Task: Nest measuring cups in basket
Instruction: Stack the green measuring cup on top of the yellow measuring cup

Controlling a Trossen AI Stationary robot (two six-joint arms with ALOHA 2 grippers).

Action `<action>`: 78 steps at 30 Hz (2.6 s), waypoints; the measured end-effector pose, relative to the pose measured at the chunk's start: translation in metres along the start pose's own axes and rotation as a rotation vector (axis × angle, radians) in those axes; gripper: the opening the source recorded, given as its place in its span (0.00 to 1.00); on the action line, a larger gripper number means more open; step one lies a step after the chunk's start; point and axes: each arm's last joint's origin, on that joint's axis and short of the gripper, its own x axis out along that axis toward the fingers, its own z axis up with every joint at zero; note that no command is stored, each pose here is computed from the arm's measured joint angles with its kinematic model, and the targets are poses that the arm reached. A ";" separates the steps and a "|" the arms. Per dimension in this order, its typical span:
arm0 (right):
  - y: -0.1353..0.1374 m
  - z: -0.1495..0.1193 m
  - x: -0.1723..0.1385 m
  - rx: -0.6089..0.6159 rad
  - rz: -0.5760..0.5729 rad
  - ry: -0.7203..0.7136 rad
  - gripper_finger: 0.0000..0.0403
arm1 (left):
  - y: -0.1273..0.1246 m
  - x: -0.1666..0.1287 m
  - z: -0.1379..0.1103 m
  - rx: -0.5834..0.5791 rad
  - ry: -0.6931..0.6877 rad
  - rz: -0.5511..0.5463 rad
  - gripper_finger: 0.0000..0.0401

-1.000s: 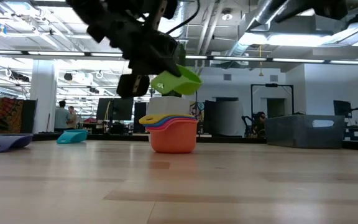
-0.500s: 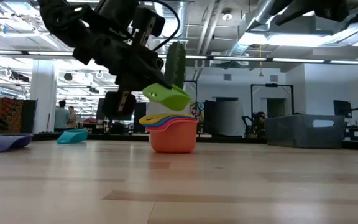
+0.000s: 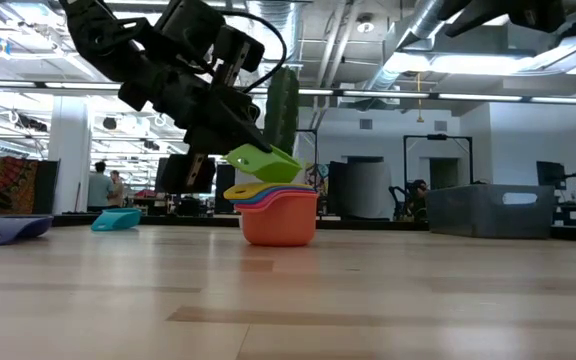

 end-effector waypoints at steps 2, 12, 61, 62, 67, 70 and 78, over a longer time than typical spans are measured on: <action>0.000 0.000 0.000 0.000 0.000 0.000 0.30 | 0.000 0.000 -0.001 -0.001 0.002 0.000 0.00; 0.000 0.000 0.000 0.003 0.004 -0.001 0.30 | -0.001 0.001 -0.003 -0.002 0.038 -0.014 0.00; 0.015 0.012 0.042 0.012 0.062 0.073 0.30 | -0.065 -0.024 -0.014 0.362 -0.405 0.412 0.31; 0.015 0.011 0.042 0.009 0.059 0.075 0.30 | -0.065 -0.020 -0.013 0.362 -0.394 0.415 0.32; 0.015 0.012 0.040 0.010 0.065 0.077 0.30 | -0.070 -0.013 -0.010 0.369 -0.339 0.440 0.32; 0.016 0.010 0.042 0.012 0.072 0.102 0.30 | -0.074 -0.015 -0.012 0.369 -0.295 0.467 0.32; 0.022 0.002 0.063 0.015 0.059 0.130 0.30 | -0.096 -0.001 -0.031 0.440 -0.355 0.582 0.32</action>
